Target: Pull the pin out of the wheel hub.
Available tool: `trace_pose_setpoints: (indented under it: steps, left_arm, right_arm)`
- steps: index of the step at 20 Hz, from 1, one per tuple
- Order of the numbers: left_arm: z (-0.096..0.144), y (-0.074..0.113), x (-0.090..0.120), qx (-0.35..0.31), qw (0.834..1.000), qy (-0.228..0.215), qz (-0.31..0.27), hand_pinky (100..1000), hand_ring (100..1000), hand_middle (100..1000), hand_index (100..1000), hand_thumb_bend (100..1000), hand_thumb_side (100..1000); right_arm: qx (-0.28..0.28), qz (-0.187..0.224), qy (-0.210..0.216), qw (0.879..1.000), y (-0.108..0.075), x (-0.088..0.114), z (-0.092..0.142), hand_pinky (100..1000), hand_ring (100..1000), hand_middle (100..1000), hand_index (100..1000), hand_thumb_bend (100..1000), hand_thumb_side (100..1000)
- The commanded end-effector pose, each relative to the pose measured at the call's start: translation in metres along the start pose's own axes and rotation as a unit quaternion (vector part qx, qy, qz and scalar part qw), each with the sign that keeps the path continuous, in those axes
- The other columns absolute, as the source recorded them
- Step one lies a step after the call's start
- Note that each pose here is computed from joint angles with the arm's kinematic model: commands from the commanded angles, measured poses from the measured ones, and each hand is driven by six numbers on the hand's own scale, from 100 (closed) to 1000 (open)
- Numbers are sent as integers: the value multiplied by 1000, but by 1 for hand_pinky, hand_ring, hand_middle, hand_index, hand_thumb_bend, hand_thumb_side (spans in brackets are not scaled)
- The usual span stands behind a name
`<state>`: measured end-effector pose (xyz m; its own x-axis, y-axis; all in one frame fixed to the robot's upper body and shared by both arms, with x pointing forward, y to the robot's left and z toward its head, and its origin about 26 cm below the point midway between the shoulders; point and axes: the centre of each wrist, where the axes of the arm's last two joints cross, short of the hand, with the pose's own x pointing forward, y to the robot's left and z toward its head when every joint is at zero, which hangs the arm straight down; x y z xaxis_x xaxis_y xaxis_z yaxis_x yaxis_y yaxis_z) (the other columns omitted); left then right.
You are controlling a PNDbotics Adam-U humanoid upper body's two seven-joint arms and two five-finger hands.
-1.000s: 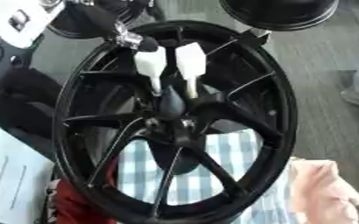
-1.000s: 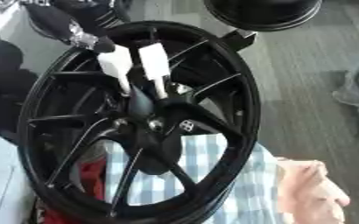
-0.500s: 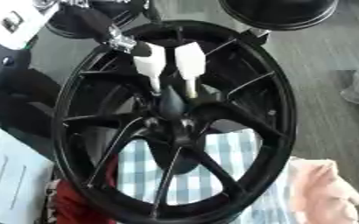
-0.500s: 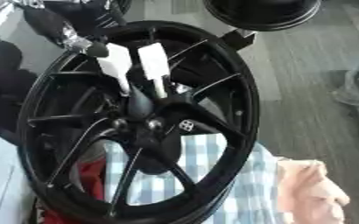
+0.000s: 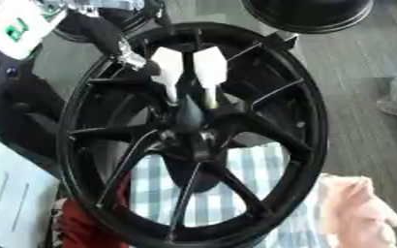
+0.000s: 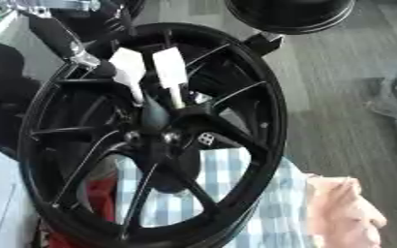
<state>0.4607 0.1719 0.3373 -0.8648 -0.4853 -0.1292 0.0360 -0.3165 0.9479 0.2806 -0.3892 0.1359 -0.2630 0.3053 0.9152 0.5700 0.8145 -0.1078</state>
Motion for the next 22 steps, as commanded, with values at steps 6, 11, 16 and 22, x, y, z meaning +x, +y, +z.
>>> trace_pose_setpoints:
  steps: [6,11,16,22]
  left_arm:
    - [2,6,-1,-114,985,-81,-97,878,821,751,827,554,681]
    - [-2,5,3,-109,985,-95,-92,875,820,766,822,539,638]
    - [-4,4,6,-109,985,-99,-86,865,816,759,814,524,568]
    - [-7,1,7,-107,986,-101,-74,852,803,733,801,447,503]
  right_arm:
    - [2,8,-15,1000,-4,9,-6,717,707,690,914,100,683]
    - [2,8,-15,1000,-3,9,-6,716,706,689,913,100,681]
    - [3,7,-15,1000,-3,10,-7,717,706,689,913,100,682]
    - [4,7,-14,1000,-3,9,-7,717,706,689,913,100,686]
